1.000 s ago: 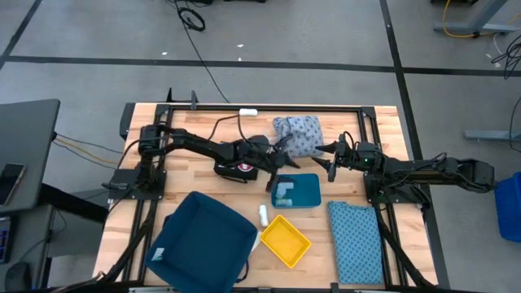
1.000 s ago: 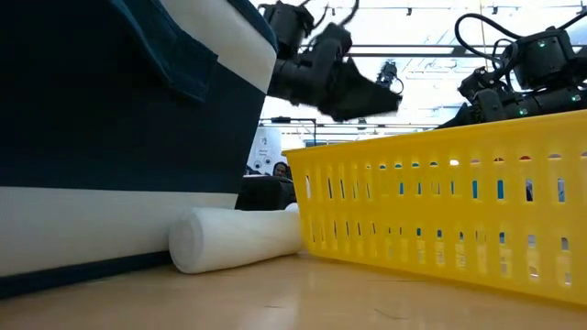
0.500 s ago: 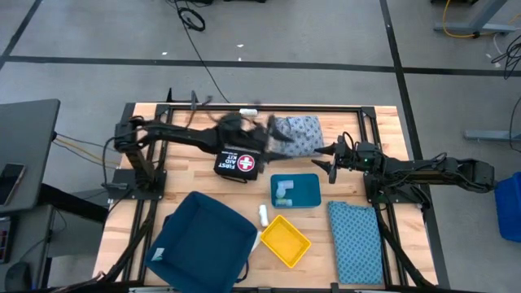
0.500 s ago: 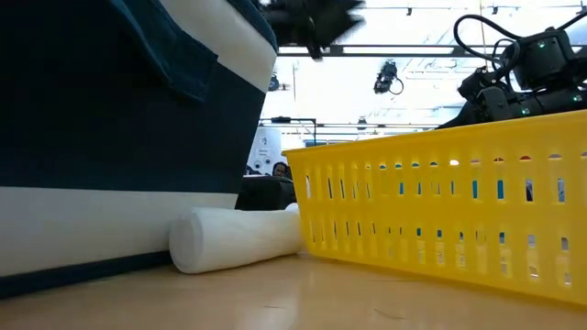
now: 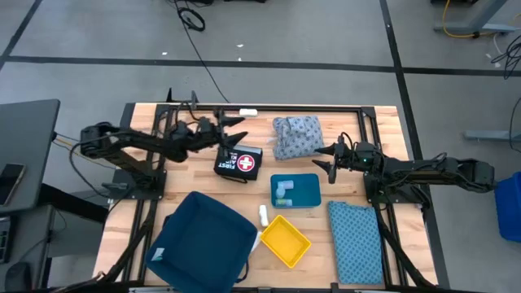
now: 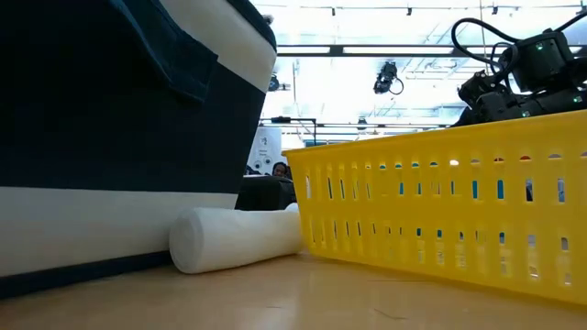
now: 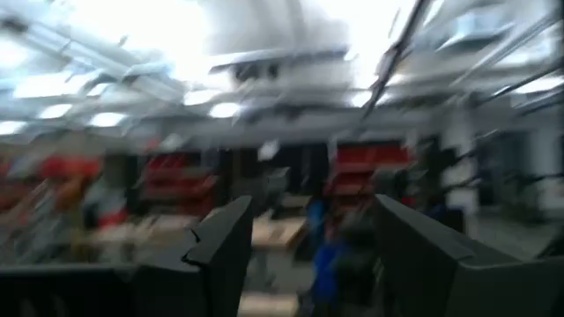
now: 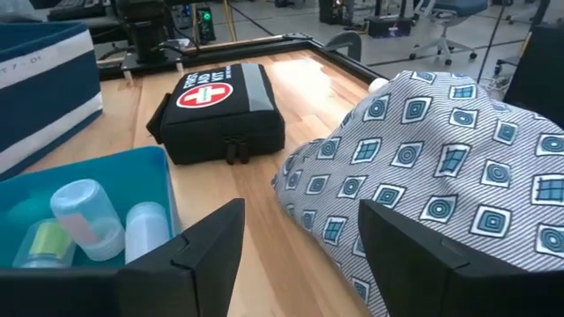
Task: Pick & place medical supplies in basket/bin
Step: Put the top white gauze into the yellow bin
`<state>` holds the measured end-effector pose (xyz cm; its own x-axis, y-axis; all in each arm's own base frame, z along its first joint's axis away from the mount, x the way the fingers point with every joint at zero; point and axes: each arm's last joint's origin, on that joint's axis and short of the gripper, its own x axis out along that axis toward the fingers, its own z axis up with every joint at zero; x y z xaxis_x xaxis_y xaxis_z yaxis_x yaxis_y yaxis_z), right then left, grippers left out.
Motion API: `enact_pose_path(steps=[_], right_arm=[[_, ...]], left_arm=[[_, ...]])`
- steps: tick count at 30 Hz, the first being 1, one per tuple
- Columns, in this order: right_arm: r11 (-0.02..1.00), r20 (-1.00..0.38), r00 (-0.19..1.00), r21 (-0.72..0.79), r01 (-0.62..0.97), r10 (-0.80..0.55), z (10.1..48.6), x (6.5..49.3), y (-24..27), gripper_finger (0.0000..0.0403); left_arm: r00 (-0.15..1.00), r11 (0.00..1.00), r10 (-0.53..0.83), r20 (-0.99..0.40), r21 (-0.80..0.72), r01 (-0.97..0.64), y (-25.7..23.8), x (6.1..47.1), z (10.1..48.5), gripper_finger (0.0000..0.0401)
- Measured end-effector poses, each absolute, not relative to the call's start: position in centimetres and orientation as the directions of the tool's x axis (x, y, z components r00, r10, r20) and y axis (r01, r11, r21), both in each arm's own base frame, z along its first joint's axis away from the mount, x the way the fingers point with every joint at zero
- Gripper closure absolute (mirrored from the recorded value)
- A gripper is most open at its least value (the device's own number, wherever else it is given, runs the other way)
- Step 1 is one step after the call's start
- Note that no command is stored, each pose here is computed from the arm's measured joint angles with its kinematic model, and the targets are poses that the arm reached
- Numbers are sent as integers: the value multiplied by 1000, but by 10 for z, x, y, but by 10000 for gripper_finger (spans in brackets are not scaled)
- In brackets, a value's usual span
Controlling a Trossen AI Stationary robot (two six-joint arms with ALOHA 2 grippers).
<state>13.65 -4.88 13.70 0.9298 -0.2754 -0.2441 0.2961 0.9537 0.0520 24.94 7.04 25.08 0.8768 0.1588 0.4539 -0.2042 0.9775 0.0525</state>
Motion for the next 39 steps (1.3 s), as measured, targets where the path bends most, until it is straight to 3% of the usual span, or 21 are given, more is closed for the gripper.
enact_pose_path(steps=[5, 12, 19, 26, 39], right_arm=[[946, -244, 920, 22, 322, -308, 137, 136, -50, 170], [880, -201, 857, -71, 470, -474, 141, 135, -55, 170], [820, -207, 800, -21, 572, -563, 140, 131, -62, 170], [741, -216, 722, -9, 671, -657, 139, 123, -78, 170], [690, -139, 678, -63, 721, -722, 147, 113, -94, 170]], left_arm=[[905, 972, 219, 366, 2, -236, 70, 214, 229, 182], [947, 971, 225, 231, 34, -239, 61, 184, 203, 182], [936, 942, 334, 113, 5, -337, 60, 171, 179, 182], [879, 881, 473, 57, -4, -473, 61, 162, 166, 182], [831, 830, 555, 27, 38, -556, 63, 159, 161, 182]])
